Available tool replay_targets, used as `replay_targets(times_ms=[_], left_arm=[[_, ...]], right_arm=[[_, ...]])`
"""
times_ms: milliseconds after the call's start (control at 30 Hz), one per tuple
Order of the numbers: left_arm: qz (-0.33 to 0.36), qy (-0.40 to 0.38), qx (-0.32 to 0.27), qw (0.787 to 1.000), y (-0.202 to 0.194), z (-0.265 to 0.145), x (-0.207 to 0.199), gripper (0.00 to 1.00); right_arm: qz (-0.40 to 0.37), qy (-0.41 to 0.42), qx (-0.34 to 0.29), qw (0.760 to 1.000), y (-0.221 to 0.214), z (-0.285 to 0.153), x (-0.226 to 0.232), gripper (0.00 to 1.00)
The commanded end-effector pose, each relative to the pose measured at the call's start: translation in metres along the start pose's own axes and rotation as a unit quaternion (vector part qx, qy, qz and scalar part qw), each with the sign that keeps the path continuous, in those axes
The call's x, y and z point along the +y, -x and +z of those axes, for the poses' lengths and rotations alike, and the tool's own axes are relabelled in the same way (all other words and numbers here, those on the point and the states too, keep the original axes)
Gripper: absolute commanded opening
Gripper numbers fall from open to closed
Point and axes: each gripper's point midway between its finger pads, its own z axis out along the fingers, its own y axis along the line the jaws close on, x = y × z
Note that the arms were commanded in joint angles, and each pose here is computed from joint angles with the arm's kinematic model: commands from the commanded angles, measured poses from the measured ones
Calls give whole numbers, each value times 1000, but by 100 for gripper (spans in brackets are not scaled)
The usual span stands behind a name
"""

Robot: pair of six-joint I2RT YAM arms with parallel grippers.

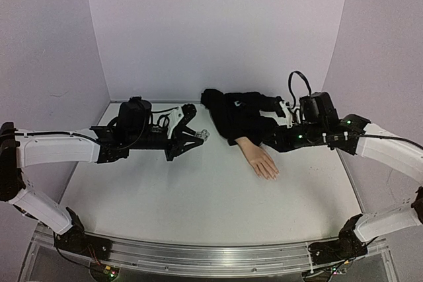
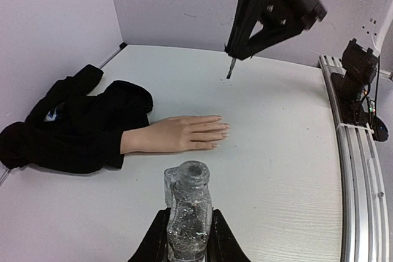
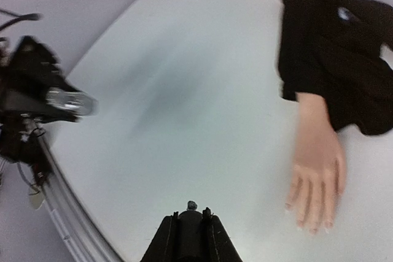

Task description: Paint the nails

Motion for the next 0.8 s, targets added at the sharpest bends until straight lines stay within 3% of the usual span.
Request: replay_targets(times_ms=[0, 367, 767], left_arm=[[9, 50, -79, 996, 47, -7, 20, 0], [7, 82, -82, 993, 52, 16, 42, 0], [15, 96, -77, 992, 49, 25, 50, 0]], right_arm=[[30, -60, 30, 997, -22, 9, -50, 0], [-43, -98, 147, 983, -78, 38, -81, 0], [-44, -145, 187, 971, -99, 53, -105, 0]])
